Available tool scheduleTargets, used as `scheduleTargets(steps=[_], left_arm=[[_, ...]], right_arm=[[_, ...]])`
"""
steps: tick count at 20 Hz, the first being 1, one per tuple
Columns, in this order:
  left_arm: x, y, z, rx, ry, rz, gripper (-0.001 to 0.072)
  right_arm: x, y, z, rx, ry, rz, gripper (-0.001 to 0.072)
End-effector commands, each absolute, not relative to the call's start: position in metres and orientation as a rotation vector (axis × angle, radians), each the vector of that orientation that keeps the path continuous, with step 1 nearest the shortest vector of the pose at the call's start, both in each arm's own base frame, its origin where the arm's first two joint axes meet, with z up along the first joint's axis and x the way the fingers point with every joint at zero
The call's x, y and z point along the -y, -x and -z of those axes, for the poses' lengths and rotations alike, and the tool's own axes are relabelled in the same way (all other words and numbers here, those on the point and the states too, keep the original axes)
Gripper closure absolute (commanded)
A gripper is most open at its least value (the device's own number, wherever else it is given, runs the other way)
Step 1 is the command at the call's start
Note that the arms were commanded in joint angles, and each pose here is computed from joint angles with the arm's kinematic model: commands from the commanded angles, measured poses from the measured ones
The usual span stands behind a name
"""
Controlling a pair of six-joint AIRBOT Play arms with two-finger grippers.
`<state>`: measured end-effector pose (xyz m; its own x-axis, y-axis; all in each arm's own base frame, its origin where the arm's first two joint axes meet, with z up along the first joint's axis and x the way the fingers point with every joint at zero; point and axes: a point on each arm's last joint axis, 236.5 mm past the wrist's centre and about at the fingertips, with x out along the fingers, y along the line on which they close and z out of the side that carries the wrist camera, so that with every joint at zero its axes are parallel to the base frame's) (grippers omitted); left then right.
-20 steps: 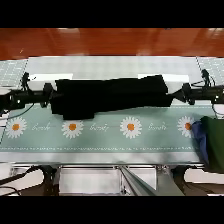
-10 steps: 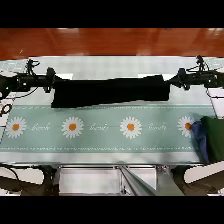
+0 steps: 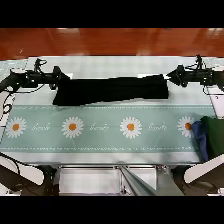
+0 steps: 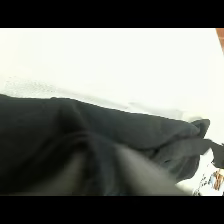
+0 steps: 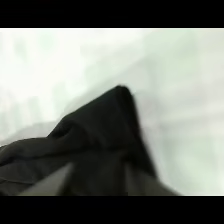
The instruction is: Fold the shirts.
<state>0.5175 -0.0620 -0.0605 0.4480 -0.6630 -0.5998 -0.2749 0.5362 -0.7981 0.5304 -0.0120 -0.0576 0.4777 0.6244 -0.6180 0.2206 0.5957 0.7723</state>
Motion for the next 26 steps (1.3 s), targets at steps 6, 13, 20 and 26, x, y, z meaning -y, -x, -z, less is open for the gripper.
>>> scheduleTargets(steps=[6, 13, 20, 26], left_arm=[[0.002, -0.485, -0.035, -1.142, 0.862, 0.312, 0.0201], [-0.034, -0.401, -0.084, -0.87, 0.567, 0.012, 0.0201], [0.019, -0.336, -0.036, -0.896, 0.617, 0.043, 0.0201], [0.023, -0.339, -0.038, -0.888, 0.652, 0.051, 0.0201]], right_arm=[[0.07, -0.502, -0.034, -1.005, -0.938, -0.372, 0.0299], [0.129, -0.443, 0.027, -1.105, -0.852, -0.065, 0.0298], [0.034, -0.465, 0.09, -1.201, -1.031, -0.232, 0.0293], [-0.018, -0.483, 0.105, -1.21, -1.092, -0.301, 0.0293]])
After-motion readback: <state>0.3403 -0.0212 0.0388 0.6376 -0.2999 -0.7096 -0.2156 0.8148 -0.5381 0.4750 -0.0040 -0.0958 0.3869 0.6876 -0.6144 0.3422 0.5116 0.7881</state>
